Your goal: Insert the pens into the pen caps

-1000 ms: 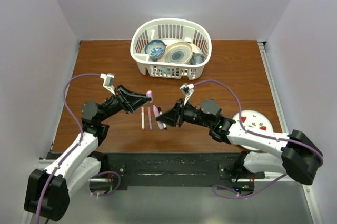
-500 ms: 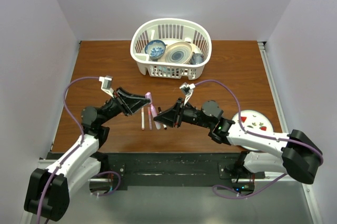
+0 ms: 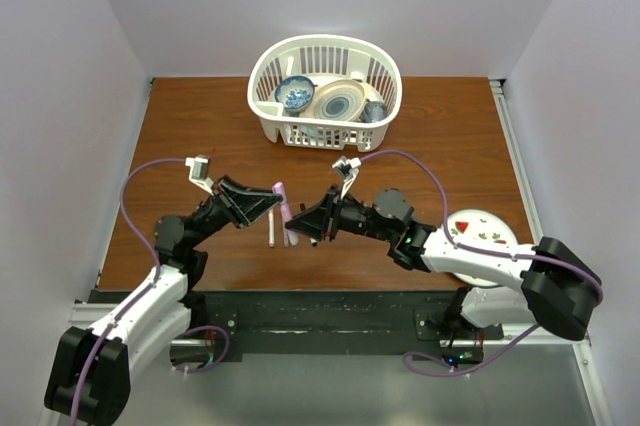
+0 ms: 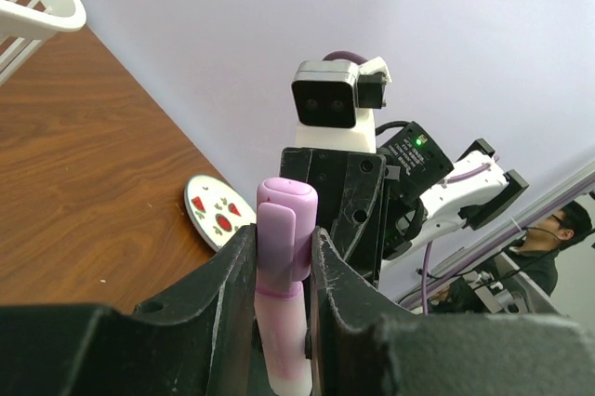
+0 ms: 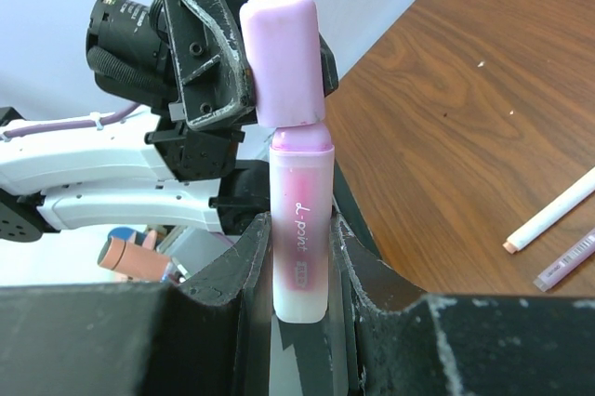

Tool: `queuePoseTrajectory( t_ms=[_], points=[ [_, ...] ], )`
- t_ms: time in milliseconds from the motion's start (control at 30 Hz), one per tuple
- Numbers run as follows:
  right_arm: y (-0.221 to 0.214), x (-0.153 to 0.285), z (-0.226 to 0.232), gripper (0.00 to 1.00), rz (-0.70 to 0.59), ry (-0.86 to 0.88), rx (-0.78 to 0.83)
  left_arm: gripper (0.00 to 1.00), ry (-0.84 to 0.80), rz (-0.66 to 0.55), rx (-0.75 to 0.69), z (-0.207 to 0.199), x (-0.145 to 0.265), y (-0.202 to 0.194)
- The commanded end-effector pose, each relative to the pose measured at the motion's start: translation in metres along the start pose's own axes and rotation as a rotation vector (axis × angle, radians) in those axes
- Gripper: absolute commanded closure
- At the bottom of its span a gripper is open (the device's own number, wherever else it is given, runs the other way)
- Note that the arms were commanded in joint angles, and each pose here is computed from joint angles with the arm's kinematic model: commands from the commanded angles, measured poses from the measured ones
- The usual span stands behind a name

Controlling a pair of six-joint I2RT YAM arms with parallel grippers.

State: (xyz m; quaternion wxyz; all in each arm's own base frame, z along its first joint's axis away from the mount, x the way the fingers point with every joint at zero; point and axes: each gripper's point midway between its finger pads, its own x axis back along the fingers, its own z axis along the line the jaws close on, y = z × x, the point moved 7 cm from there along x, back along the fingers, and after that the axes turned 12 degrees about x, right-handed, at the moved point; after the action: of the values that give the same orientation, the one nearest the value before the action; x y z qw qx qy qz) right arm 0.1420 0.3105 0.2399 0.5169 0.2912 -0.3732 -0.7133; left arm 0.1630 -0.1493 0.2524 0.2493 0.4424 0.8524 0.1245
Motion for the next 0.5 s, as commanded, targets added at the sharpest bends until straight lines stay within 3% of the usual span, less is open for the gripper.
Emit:
queuePoseTrajectory(
  t_ms=[0, 167, 400, 467],
  points=[
    [0.039, -0.01, 0.018, 1.0, -0.153, 0.048, 0.064, 1.0, -0.03, 0.012, -0.012, -0.002, 0.008, -0.01],
    [0.045, -0.012, 0.019, 1.0, -0.185, 0.047, 0.073, 1.0, -0.052, 0.013, -0.016, -0.006, 0.009, -0.012],
    [0.055, -0.016, 0.021, 1.0, -0.205, 0.043, 0.087, 0.91, -0.095, 0.017, -0.034, -0.017, 0.011, -0.012],
    [0.058, -0.015, 0.024, 1.0, -0.209, 0.042, 0.093, 0.85, -0.103, 0.025, -0.038, -0.019, 0.011, -0.013]
  ],
)
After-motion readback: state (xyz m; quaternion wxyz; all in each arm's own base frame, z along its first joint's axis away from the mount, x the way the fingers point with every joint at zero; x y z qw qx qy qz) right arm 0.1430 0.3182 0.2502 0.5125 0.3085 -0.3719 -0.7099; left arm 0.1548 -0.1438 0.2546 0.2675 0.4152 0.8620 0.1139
